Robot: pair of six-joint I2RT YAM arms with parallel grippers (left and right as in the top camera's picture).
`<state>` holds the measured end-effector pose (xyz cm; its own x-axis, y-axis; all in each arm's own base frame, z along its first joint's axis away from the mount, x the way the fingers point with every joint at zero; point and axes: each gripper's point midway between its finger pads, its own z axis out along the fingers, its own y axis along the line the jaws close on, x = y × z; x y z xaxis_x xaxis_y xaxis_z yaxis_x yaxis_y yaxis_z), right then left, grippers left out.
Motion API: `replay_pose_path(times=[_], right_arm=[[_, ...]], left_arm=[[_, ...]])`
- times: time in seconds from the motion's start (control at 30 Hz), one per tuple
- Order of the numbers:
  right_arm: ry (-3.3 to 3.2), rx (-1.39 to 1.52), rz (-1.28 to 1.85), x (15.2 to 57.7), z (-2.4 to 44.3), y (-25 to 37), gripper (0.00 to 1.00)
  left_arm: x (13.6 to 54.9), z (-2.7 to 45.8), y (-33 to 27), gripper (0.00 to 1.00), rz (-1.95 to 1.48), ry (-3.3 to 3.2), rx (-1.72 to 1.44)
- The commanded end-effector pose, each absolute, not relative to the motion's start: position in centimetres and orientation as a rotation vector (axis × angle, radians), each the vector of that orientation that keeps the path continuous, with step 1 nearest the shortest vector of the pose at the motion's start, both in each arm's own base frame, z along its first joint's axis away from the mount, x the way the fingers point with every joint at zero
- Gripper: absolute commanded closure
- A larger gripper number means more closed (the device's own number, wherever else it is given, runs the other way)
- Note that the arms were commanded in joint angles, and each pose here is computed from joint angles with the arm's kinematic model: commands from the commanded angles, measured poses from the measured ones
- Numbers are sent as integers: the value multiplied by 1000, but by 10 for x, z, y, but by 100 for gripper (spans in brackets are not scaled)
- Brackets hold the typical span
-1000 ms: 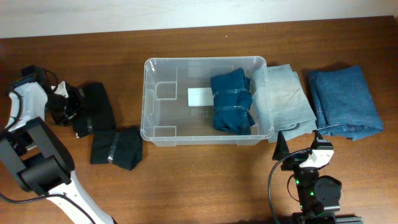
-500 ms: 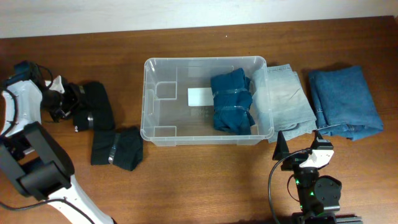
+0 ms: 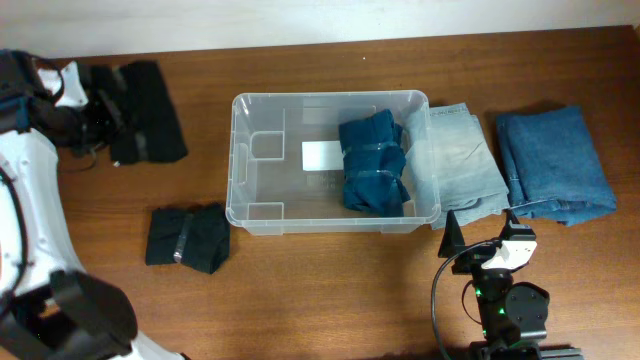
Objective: Pack container
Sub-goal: 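Grasp the large black taped bundle with the left gripper, then carry the black bundle over the container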
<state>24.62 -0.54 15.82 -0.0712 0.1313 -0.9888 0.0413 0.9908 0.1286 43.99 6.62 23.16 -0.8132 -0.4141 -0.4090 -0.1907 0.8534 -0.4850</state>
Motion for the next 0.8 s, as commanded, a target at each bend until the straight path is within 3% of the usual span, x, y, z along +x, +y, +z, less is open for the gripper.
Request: replay_pose_path(times=[0.0,0.23,0.77], right_arm=[[1645,131,87,246,156,-3,2],[1645,131,86,246,156,-3,1],[1645,131,86,246,156,-3,2]], left_arm=[[436,291,12,72,-758,2386,-268],[429,306,-68,71,-861,2393,-72],[414,252,-183,70,-810,2607,67]])
